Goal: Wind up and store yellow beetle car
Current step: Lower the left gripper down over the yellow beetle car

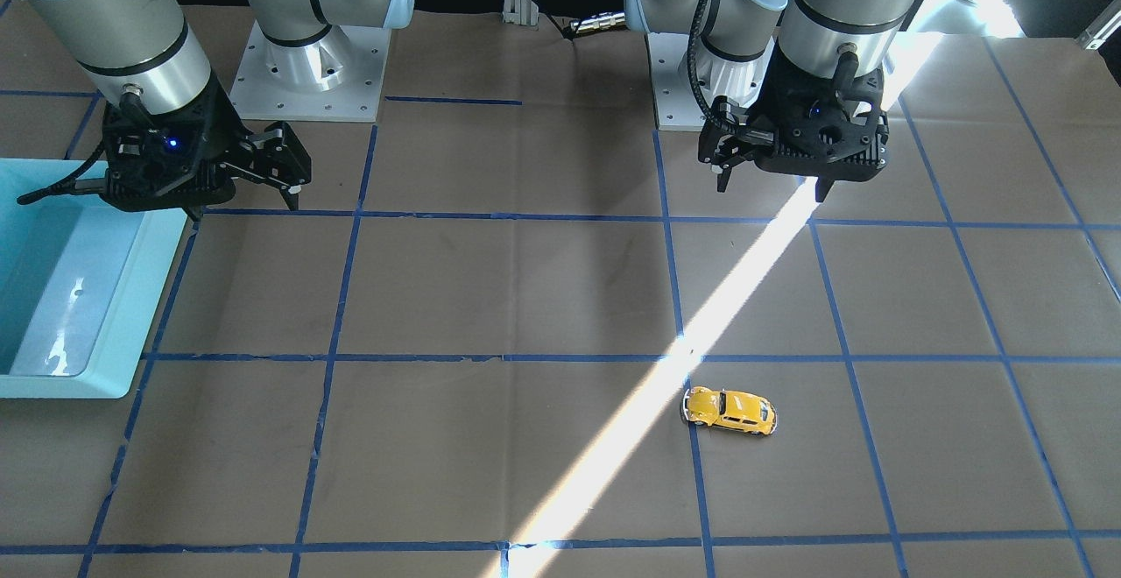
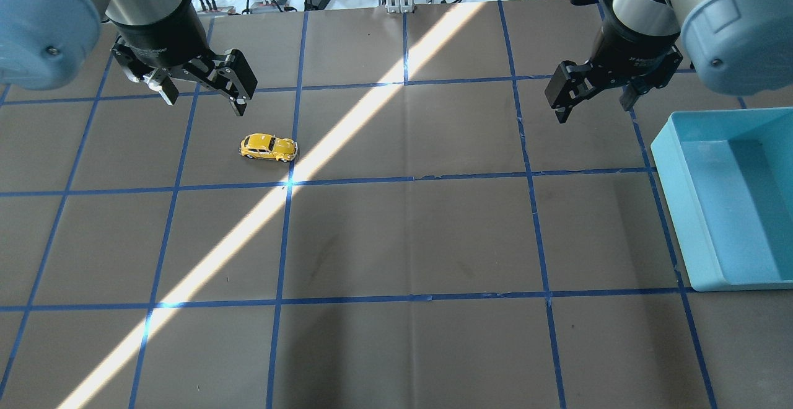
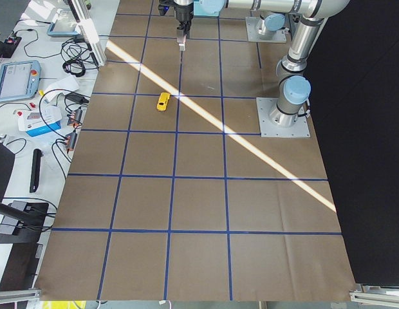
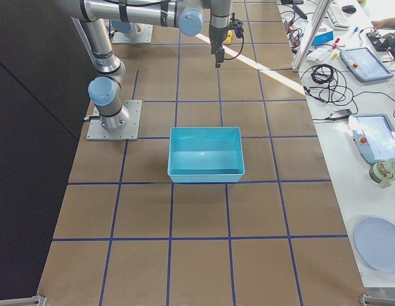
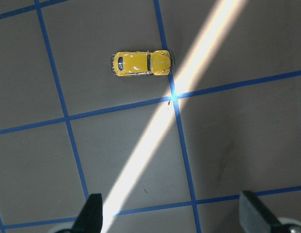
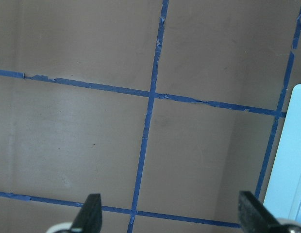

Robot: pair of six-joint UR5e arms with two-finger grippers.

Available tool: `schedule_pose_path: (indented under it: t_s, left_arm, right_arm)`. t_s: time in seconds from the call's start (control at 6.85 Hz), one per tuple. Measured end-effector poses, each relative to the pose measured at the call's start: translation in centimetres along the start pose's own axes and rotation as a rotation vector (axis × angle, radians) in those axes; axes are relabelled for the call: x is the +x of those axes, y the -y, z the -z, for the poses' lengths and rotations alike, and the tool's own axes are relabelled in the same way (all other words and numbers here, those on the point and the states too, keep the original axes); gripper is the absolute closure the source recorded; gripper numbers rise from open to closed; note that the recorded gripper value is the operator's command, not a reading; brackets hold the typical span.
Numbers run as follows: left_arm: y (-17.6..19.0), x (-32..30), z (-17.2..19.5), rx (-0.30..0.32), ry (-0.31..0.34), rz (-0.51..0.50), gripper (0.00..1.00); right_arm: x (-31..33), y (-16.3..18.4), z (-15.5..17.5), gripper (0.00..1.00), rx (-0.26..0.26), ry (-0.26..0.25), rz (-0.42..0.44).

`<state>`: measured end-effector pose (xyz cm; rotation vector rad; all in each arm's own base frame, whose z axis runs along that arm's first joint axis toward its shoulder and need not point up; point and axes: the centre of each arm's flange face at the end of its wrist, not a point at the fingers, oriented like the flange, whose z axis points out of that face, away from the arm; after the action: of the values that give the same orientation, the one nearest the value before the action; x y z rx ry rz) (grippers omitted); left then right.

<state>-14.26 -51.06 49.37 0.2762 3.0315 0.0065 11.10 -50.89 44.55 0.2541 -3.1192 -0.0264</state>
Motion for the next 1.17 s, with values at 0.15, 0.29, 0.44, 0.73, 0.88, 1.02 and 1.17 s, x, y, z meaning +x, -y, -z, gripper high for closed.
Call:
schedule_pose_path:
  t_s: [0.15, 0.29, 0.44, 0.73, 0.88, 1.02, 1.17]
  left_arm:
    - [0.1, 0.0, -0.1, -0.002, -0.001, -0.001, 0.0]
    - [0.1, 0.0, -0.3, -0.004, -0.007, -0.001, 0.0]
    - [0.2, 0.3, -0.4, -0.001, -0.034, 0.008, 0.0]
    - [0.8, 0.4, -0.5, 0.009, -0.083, 0.016, 0.0]
    - [1.8, 0.2, -1.2, 0.003, -0.087, -0.024, 0.0]
    - [2.9, -0.1, -2.4, 0.006, -0.088, -0.117, 0.0]
    - [4.4, -0.8, -4.5, 0.014, -0.087, -0.27, 0.0]
  right_arm:
    - [0.0, 0.0, -0.1, 0.0, -0.004, 0.001, -0.001]
    - [0.0, 0.0, -0.2, 0.0, -0.004, 0.001, -0.001]
    - [0.1, 0.0, -0.2, 0.0, -0.004, 0.001, 0.0]
    - [0.2, -0.1, -0.2, 0.0, -0.011, 0.0, -0.001]
    - [0.2, -0.1, -0.2, 0.0, -0.015, 0.001, -0.01]
    - [0.2, -0.1, -0.3, 0.0, -0.016, 0.004, -0.024]
    - [0.2, -0.1, -0.4, 0.0, -0.014, 0.007, -0.031]
